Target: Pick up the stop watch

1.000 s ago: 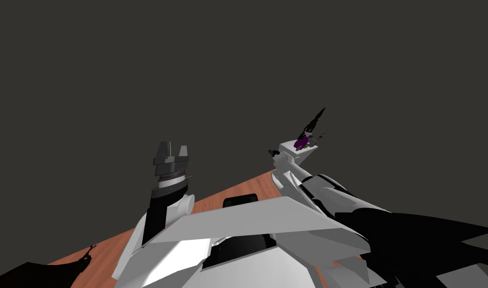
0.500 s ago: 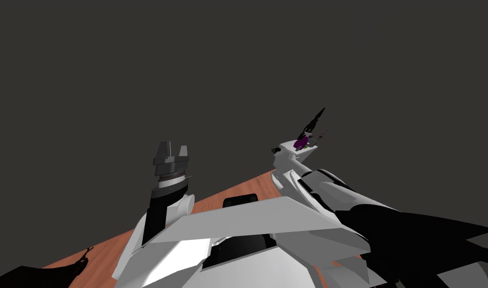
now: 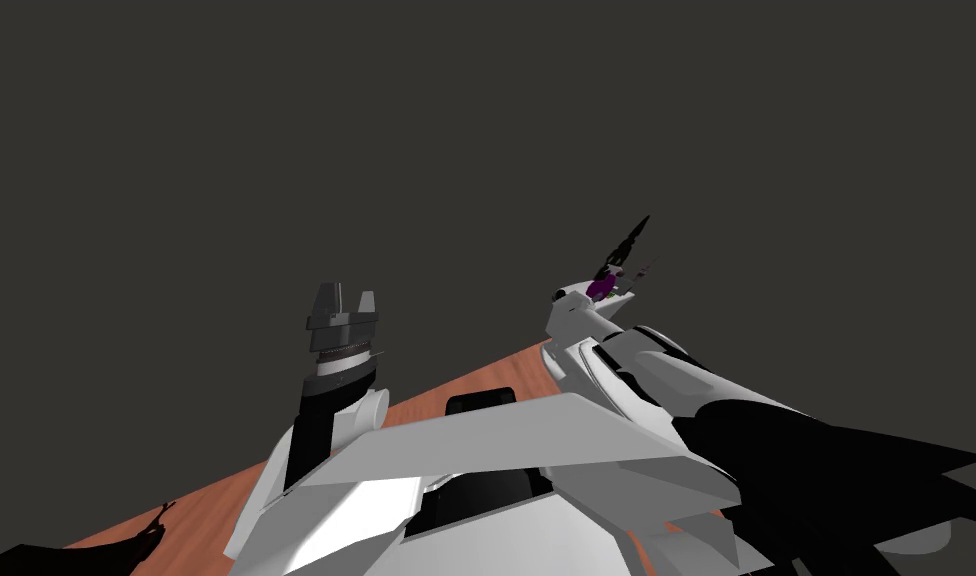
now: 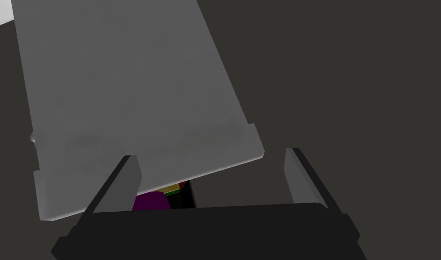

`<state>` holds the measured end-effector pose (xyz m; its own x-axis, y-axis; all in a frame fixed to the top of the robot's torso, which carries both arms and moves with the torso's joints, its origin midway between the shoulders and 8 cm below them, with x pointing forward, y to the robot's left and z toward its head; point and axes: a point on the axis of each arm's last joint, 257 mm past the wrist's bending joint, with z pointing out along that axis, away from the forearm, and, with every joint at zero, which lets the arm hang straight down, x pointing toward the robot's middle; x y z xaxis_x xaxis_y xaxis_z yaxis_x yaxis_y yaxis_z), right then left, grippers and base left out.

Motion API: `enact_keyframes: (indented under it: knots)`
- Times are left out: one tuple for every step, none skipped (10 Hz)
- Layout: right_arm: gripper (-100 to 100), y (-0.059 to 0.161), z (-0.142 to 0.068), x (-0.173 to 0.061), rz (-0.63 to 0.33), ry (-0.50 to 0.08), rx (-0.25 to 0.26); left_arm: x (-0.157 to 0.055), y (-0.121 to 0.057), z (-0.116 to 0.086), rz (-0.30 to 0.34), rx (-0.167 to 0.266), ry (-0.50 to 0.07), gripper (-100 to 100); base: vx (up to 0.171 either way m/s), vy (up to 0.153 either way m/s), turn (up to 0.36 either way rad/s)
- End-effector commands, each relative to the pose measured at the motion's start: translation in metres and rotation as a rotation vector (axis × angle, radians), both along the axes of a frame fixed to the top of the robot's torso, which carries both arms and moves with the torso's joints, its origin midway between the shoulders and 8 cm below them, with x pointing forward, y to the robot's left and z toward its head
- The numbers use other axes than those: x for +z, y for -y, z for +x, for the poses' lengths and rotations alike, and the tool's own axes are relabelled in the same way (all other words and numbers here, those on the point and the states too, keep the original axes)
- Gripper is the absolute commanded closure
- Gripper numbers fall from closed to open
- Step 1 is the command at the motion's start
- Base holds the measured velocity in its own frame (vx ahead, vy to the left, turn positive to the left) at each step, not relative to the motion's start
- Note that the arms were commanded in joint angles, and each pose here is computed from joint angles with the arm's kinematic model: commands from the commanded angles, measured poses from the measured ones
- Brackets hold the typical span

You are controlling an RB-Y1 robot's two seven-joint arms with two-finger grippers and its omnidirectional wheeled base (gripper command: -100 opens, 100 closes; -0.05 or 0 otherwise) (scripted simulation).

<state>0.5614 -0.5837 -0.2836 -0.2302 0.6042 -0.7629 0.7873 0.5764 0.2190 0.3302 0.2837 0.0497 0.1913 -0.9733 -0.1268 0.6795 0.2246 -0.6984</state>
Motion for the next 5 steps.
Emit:
enact_keyframes:
  knots:
    - [-100, 0.025, -0.012, 0.011, -0.028, -0.036, -0.065, 0.000, 0.000, 0.000, 0.000, 0.000, 0.000, 0, 0.031, -0.036, -0.015]
    - [-100, 0.026, -0.013, 0.010, -0.028, -0.042, -0.071, 0.000, 0.000, 0.000, 0.000, 0.000, 0.000, 0, 0.027, -0.031, -0.008]
    - [-100, 0.044, -0.019, 0.022, -0.049, -0.060, -0.114, 0.000, 0.000, 0.000, 0.000, 0.000, 0.000, 0, 0.029, -0.033, -0.009]
    - [-100, 0.044, -0.022, 0.021, -0.048, -0.067, -0.121, 0.000, 0.000, 0.000, 0.000, 0.000, 0.000, 0, 0.025, -0.029, 0.000]
    - [-100, 0.061, -0.030, 0.032, -0.065, -0.090, -0.169, 0.000, 0.000, 0.000, 0.000, 0.000, 0.000, 0, 0.028, -0.028, -0.012]
